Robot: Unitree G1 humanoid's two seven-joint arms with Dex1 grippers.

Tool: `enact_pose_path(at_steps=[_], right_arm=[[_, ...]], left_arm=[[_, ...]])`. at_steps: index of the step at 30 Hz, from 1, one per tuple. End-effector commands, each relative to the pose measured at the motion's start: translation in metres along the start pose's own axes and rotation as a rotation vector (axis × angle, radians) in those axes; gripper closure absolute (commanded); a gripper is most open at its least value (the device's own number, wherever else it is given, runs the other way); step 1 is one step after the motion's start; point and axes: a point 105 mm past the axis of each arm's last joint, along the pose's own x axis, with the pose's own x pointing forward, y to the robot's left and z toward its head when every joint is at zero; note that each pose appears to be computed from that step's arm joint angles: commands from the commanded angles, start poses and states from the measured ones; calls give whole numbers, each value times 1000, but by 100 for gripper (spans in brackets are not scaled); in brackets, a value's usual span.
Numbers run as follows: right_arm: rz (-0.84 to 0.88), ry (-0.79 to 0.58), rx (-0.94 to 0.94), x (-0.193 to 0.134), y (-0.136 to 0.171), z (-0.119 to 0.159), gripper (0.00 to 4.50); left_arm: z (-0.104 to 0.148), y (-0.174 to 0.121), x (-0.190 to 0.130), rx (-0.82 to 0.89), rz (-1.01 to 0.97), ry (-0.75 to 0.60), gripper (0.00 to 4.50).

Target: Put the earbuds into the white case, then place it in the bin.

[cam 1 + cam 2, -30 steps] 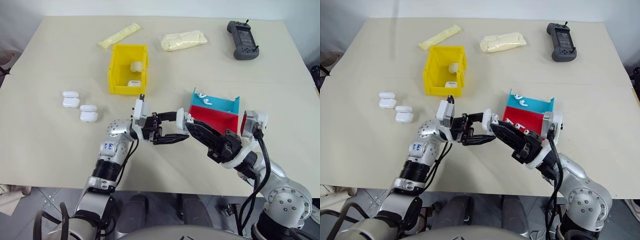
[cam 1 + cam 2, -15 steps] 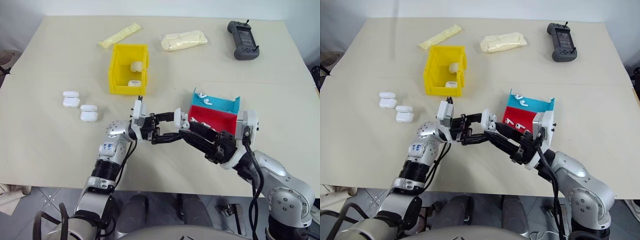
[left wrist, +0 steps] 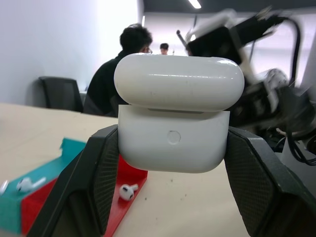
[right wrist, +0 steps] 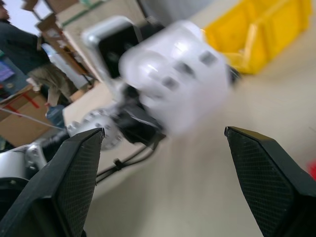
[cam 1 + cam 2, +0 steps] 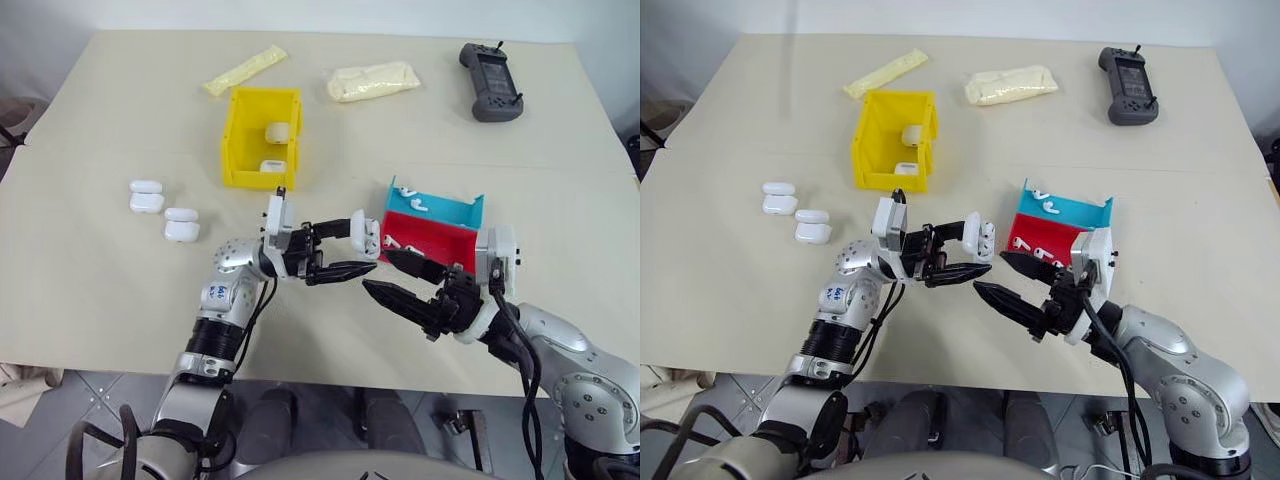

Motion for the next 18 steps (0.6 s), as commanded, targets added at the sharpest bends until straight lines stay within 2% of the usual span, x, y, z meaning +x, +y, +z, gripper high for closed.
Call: enact_pose_path(at_steps=[1,5,7,8,10,12,15,18], right_arm=[[-13,-29,-32,-3,0,7,40],[-63,-10,-42,-17,-5,4,40],[-78,-2,-49,-24,-6,4,80],[-76,18,-66,-27,-6,4,99],[-71,52,-121,-32,-5,7,154],[-48,71,-162,-30,-3,12,221],[10,112,-220,-20,3,18,323],[59,145,-266,-4,7,23,420]], left_arm=[[11,-2,5,45,-30,-25,168],[7,0,-1,62,-15,41,168],[4,0,-4,83,-18,94,168],[-2,1,-8,127,-24,190,168],[-15,5,-20,232,-63,432,168],[-18,13,-26,289,-61,564,168],[-16,21,-24,313,-70,634,168],[-12,26,-15,314,-53,635,168]])
